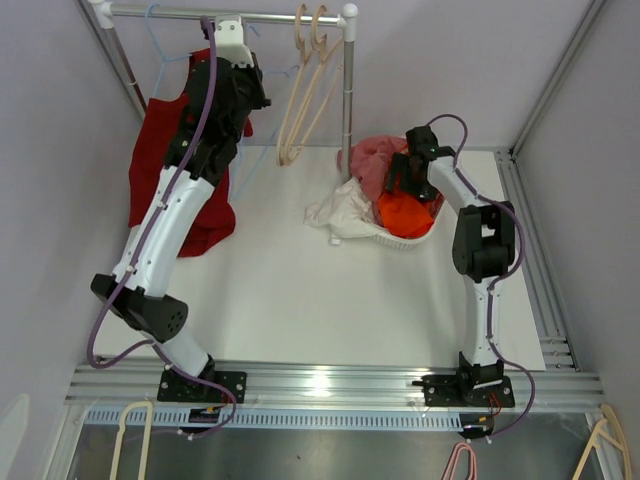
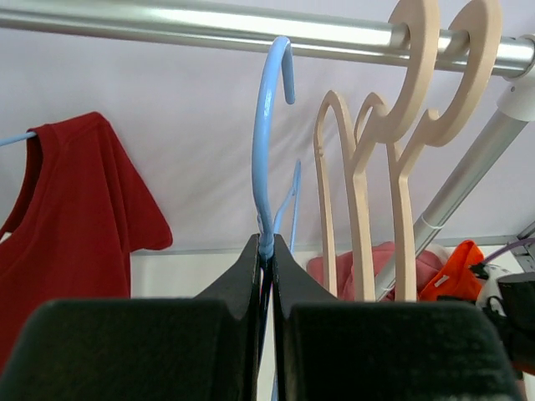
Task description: Remove the t-shirt from the hanger
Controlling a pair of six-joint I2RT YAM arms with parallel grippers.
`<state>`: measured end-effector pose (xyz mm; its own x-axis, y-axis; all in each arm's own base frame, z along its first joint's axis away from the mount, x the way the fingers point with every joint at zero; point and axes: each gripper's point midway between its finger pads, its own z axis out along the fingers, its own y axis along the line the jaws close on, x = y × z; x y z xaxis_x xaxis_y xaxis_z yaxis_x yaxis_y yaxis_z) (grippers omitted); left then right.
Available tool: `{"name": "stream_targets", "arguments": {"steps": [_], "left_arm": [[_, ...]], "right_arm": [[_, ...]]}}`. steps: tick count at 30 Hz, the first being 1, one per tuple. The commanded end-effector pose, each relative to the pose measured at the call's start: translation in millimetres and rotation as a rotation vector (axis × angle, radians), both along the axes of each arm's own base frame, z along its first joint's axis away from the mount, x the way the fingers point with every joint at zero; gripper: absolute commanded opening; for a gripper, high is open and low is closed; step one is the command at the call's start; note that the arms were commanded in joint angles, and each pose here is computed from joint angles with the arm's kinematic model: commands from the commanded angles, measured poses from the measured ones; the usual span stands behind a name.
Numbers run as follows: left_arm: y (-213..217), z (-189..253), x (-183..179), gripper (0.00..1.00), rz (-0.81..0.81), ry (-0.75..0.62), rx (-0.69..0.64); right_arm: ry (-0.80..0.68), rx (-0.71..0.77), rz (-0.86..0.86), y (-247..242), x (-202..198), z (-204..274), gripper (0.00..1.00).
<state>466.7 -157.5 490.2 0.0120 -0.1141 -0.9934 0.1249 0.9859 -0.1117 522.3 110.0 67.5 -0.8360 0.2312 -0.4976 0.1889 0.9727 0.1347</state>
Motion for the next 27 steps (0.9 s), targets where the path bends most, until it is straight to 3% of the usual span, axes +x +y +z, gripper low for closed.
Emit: {"name": "stream_targets", "arguments": {"steps": [1, 9, 27], "left_arm": [[0.9, 48.5, -1.2, 0.01, -0.016, -0.139, -0.018], [-2.6, 60.8, 9.1, 0.01, -0.014, -0.179, 0.012], [-27.4, 40.3, 65.4, 0.01, -0.018, -0.224, 0.049]], "right_arm": [[-0.115, -0.065, -0.031, -21.5, -9.2, 76.8, 1.0], [-0.289, -0.05, -0.032, -27.6, -29.9, 172.3, 0.99], [-0.601, 0.037, 0.071, -11.0, -83.6, 288.4, 1.0]]}}
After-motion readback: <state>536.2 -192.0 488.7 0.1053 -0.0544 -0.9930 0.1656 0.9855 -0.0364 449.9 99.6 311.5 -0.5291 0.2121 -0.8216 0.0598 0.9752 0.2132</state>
